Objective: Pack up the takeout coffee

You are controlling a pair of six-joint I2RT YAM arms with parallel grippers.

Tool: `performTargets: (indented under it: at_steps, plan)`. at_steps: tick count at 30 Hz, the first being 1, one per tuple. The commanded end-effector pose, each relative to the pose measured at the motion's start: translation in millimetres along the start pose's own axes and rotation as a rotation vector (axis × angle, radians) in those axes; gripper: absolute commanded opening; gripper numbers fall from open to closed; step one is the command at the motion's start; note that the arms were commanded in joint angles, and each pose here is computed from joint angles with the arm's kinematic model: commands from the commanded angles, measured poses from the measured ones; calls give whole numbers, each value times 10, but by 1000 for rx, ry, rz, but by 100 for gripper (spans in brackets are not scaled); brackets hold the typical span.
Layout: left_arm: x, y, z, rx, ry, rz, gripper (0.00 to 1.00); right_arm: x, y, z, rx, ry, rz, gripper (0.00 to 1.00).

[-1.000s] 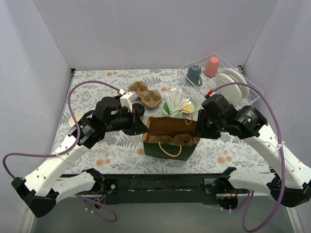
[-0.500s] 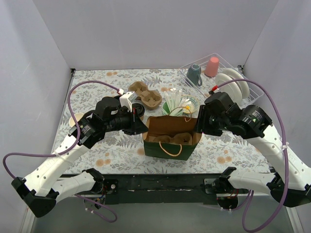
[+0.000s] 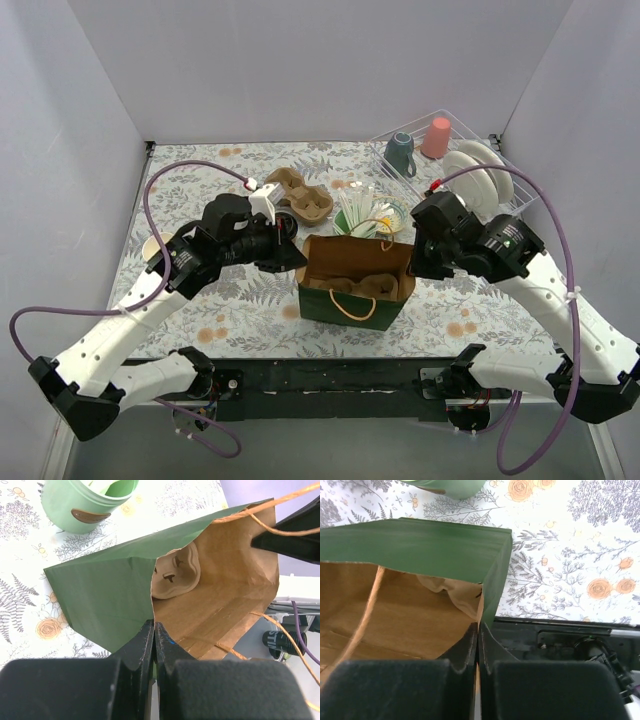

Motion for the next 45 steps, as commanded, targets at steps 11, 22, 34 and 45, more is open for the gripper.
performTargets:
  at_steps: [11, 22, 34, 45]
  plan:
    - [-394, -134, -286, -45, 67, 52, 0, -1096, 985, 552, -289, 36, -351, 1]
    - [-366, 19, -232, -86, 60, -3, 0, -972, 1018, 478, -304, 26, -333, 1]
    - [-817, 177, -409, -61, 57, -142, 0, -863, 775, 590, -398, 201, -314, 1]
    - [-717, 209, -308, -117, 22, -68, 0, -774, 905, 413, -366, 199, -351, 1]
Point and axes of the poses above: each gripper's point midway between its finger pads, its own y axis back along the fingers, its own z axis along the line the jaws close on, x = y × z, the point moved 7 cm from there along y, back along the fingers, and after that the axes turned 6 degrees about y, right-handed, at the moved point
